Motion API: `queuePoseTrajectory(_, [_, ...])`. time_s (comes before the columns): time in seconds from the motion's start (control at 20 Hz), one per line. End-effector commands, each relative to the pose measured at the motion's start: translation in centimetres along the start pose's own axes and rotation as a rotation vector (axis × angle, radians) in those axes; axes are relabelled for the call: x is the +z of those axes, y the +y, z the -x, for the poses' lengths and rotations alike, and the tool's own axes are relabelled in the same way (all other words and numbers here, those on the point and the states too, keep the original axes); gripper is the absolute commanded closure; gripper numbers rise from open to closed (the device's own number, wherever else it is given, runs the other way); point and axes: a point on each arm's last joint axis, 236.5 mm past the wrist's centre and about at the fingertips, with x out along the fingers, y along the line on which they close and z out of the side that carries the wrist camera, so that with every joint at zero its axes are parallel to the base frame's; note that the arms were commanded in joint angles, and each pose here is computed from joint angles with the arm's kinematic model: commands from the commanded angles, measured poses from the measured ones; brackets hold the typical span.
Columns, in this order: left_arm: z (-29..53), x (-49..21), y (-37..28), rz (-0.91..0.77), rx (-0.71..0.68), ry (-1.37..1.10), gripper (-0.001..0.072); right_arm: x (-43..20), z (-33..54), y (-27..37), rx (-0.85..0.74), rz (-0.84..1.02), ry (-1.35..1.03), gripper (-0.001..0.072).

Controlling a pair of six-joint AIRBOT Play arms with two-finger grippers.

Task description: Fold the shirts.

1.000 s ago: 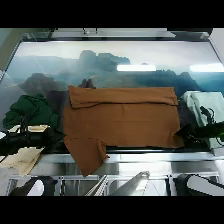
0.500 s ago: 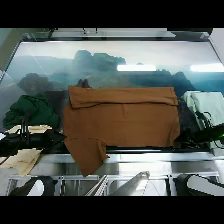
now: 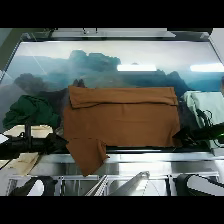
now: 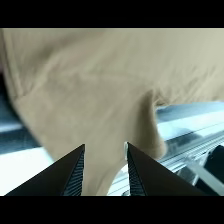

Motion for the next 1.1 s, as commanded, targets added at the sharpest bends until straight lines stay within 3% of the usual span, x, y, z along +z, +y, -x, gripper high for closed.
queuePoseTrajectory(0.0, [-0.9, -0.5, 1.8, 0.099, 0.044, -0.005, 0.0428, 0.3, 0.0, 0.0, -0.002, 0.002, -0.013, 0.0354])
queuePoseTrajectory(0.3, [-0.9, 0.2, 3.3, 0.095, 0.102, -0.036, 0.0429, 0.4, 0.0, -0.1, -0.005, 0.002, -0.017, 0.0354])
queuePoseTrajectory(0.65, [-2.8, -2.7, 5.0, 0.21, 0.103, 0.242, 0.043, 0.9, 0.0, 0.2, 0.007, -0.003, -0.036, 0.0354])
queuePoseTrajectory(1.05, [-7.6, -1.8, 1.3, -0.024, 0.053, 0.367, 0.0431, 0.5, 0.0, 0.4, 0.013, 0.005, -0.021, 0.0354])
